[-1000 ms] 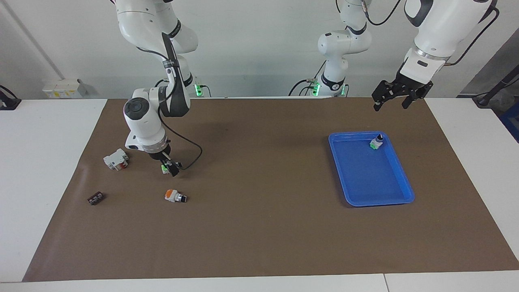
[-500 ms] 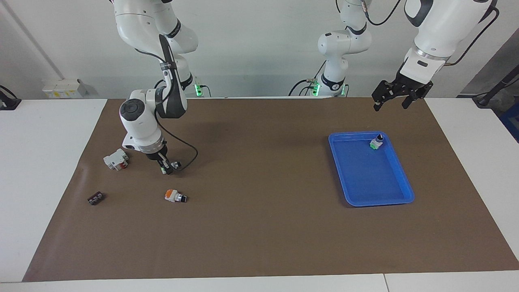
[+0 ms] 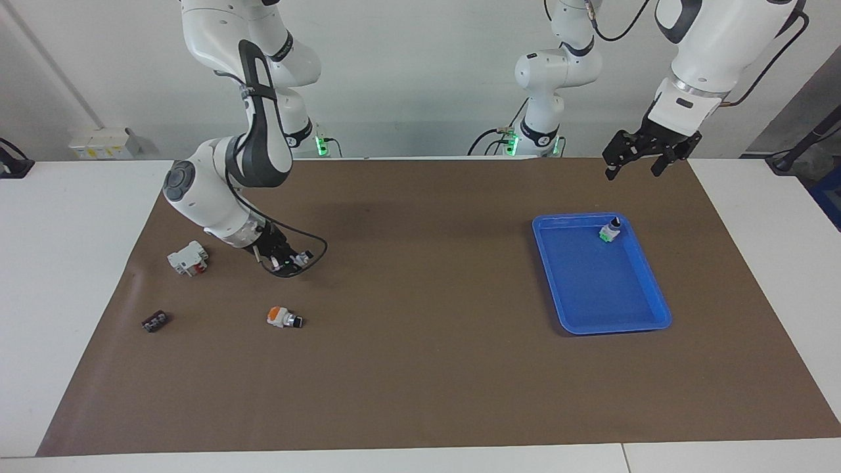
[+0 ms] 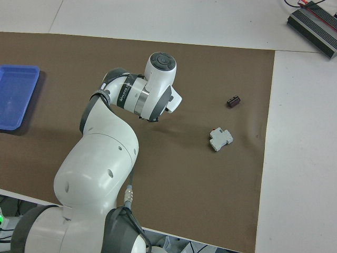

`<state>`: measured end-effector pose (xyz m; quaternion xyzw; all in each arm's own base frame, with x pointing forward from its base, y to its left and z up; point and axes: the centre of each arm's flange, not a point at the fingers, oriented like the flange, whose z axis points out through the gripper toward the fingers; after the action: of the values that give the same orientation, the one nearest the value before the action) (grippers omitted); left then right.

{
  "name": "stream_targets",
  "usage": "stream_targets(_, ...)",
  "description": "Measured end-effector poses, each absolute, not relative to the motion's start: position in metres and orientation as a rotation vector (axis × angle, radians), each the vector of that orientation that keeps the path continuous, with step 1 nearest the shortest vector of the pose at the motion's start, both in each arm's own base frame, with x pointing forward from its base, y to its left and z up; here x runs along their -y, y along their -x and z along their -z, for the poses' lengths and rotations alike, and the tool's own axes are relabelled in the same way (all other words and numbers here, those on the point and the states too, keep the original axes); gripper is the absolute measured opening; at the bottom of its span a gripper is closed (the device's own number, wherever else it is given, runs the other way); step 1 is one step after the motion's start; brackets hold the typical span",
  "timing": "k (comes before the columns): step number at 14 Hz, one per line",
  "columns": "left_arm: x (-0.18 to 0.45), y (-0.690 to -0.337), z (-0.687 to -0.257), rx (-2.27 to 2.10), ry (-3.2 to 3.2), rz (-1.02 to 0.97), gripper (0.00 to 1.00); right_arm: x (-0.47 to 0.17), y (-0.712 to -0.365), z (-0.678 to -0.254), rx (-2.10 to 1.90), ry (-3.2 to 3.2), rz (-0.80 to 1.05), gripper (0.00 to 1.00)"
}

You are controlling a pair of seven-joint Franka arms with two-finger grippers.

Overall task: Turn and place switch with both arms
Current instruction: 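Lift the switch with the right gripper and carry it toward the tray, then hold the switch out with the right gripper while the left gripper approaches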

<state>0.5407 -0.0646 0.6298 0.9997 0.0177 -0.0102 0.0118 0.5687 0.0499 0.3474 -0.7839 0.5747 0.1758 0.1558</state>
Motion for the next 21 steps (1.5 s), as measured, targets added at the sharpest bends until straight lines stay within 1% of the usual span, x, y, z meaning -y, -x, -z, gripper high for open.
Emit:
stream_targets(2,0.065,-0.541,-0.63,-0.055,-3.117,0.032,1.0,-0.071,-0.574,-0.366,-1.664,2.06,-0.625,0.43)
stream_targets(4,0.065,-0.541,-0.63,-0.055,-3.117,0.032,1.0,-0.112,-0.578,-0.387,-1.691,1.912,-0.715,0.43)
stream_targets(7,0.065,-0.541,-0.63,-0.053,-3.118,0.033,1.0,-0.18,-0.582,-0.43,-1.687,1.766,-0.817,0.43)
stream_targets(9,0.068,-0.54,-0.63,-0.045,-3.118,0.035,1.0,-0.211,-0.582,-0.458,-1.643,1.683,-0.871,0.43)
stream_targets(12,0.083,-0.535,-0.63,-0.017,-3.102,0.063,1.0,-0.244,-0.575,-0.486,-1.586,1.603,-0.883,0.43)
stream_targets(15,0.114,-0.526,-0.633,-0.077,-2.983,0.115,1.0,-0.279,-0.562,-0.508,-1.548,1.521,-0.894,0.43)
stream_targets(17,0.128,-0.523,-0.636,-0.237,-2.859,0.171,0.99,-0.296,-0.553,-0.518,-1.555,1.492,-0.878,0.43)
stream_targets(21,0.157,-0.524,-0.649,-0.725,-2.589,0.279,0.92,-0.338,-0.534,-0.524,-1.571,1.469,-0.815,0.43)
